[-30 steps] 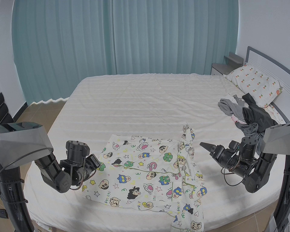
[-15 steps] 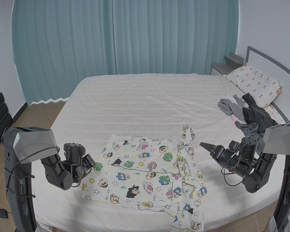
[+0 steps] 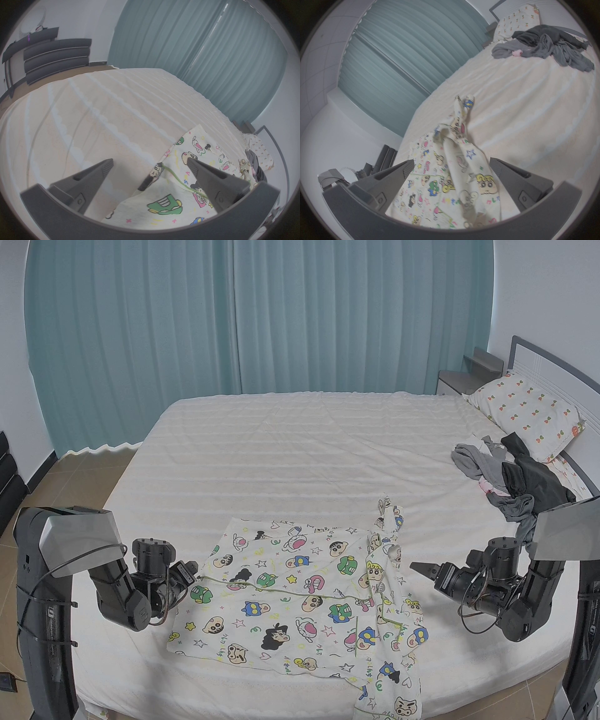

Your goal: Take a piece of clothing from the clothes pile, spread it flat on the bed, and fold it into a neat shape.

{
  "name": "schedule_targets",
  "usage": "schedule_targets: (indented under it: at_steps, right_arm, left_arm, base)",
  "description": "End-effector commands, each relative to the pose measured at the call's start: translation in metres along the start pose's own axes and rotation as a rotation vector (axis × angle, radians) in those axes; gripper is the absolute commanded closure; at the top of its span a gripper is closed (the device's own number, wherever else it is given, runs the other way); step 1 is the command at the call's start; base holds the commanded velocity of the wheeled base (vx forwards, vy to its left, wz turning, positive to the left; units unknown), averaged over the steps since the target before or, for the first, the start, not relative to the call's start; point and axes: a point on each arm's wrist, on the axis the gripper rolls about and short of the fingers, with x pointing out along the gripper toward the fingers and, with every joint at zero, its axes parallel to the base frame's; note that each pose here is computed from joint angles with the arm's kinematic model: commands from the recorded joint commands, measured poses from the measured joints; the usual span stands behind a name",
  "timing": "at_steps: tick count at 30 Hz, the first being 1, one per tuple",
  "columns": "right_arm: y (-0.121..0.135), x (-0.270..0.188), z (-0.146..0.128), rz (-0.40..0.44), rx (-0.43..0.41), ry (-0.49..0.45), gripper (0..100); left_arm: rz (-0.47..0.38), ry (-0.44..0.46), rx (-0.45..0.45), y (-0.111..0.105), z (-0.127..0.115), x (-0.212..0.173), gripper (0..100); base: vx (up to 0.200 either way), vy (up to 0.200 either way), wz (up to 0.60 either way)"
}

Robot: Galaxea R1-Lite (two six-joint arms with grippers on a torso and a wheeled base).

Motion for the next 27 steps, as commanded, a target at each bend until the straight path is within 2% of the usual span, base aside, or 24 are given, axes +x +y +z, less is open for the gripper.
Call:
schedule_targets:
  at_steps: [1, 4, 7, 13, 19, 25, 26, 27]
  right_arm:
    - [-0.016, 0.02, -0.01, -0.053, 0.016, 0.063, 0]
    - [-0.023, 0.034, -0.012, -0.075, 0.027, 0.093, 0]
    - [-0.025, 0.042, -0.01, -0.09, 0.033, 0.103, 0]
    - [-0.022, 0.045, -0.005, -0.116, 0.036, 0.133, 0]
    - [-0.018, 0.058, 0.002, -0.16, 0.009, 0.163, 0]
    - [-0.014, 0.065, 0.001, -0.166, -0.026, 0.197, 0]
    - [-0.014, 0.065, 0.001, -0.167, -0.025, 0.198, 100]
    - [-0.013, 0.066, 0.002, -0.174, -0.03, 0.212, 100]
  left_arm:
    - [-0.021, 0.037, -0.082, 0.009, 0.01, -0.018, 0]
    - [-0.054, 0.089, -0.145, 0.012, 0.01, -0.031, 0]
    - [-0.054, 0.099, -0.183, 0.014, 0.009, -0.037, 0]
    - [-0.072, 0.083, -0.192, 0.017, 0.007, -0.041, 0]
    - [-0.092, 0.073, -0.191, 0.02, 0.001, -0.047, 0]
    - [-0.093, 0.068, -0.191, 0.02, 0.002, -0.048, 0]
    - [-0.093, 0.068, -0.191, 0.02, 0.002, -0.048, 0]
    - [-0.092, 0.067, -0.191, 0.02, 0.002, -0.048, 0]
  base:
    - [0.0, 0.0, 0.0]
    - [0.0, 0.0, 0.0]
    - [0.0, 0.0, 0.0]
    - [0.0, 0.0, 0.0]
    - [0.0, 0.0, 0.0]
    - [0.0, 0.0, 0.0]
    - [0.0, 0.0, 0.0]
    - [0.0, 0.0, 0.0]
